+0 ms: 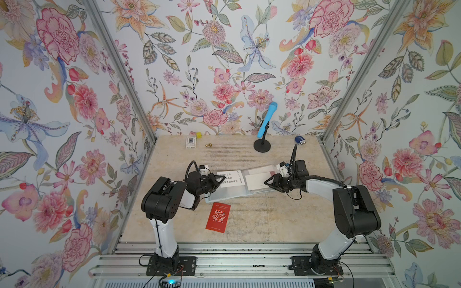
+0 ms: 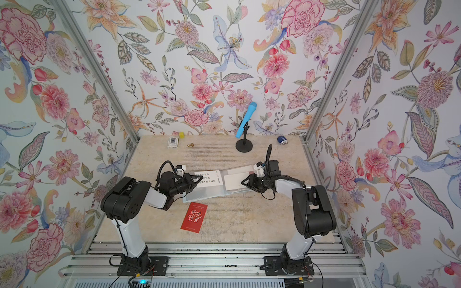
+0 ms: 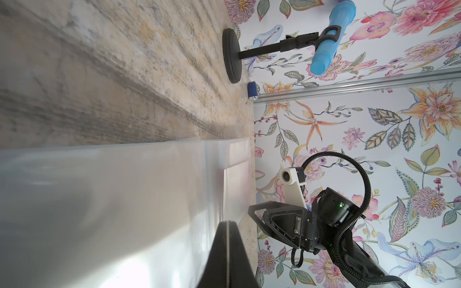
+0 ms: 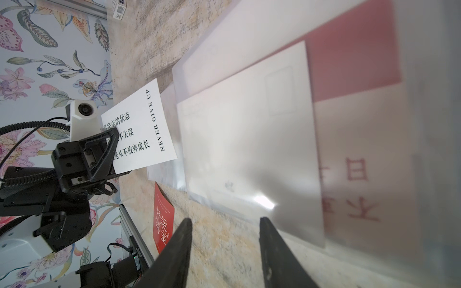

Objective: Place the photos into the photo albums
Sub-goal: Insert the photo into the photo album.

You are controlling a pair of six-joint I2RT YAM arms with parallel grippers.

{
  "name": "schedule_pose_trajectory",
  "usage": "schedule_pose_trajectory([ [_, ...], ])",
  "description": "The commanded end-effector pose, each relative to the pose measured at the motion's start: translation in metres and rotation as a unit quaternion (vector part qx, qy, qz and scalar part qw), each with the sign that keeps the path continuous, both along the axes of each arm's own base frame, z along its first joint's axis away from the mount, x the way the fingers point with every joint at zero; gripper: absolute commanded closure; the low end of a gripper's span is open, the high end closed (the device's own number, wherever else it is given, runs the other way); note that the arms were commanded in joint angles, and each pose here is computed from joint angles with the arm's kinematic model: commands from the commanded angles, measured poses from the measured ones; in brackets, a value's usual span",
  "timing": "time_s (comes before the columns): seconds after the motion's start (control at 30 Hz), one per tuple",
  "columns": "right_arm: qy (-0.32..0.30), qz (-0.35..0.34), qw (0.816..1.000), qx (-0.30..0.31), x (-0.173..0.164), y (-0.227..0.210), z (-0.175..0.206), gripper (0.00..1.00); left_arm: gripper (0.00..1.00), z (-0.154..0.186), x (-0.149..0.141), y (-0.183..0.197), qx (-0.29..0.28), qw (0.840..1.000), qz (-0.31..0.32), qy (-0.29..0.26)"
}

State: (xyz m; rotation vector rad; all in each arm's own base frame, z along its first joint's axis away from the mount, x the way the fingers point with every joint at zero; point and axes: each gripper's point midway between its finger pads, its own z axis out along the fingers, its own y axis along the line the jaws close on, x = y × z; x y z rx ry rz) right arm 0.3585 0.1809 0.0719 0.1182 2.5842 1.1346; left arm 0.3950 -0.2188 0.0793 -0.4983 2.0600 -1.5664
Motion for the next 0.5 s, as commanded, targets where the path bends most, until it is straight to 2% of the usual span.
schedule_pose_trajectory([
  [0.0,-0.014,0.004,1.000,0.000,0.007,0.000,0.005,0.53,1.00,0.004,0.003,0.001,-0.020,1.000,0.007,-0.009],
  [0.47,-0.013,0.004,1.000,-0.001,0.005,-0.001,0.004,0.53,1.00,-0.007,0.004,-0.011,-0.024,1.000,-0.002,0.001],
])
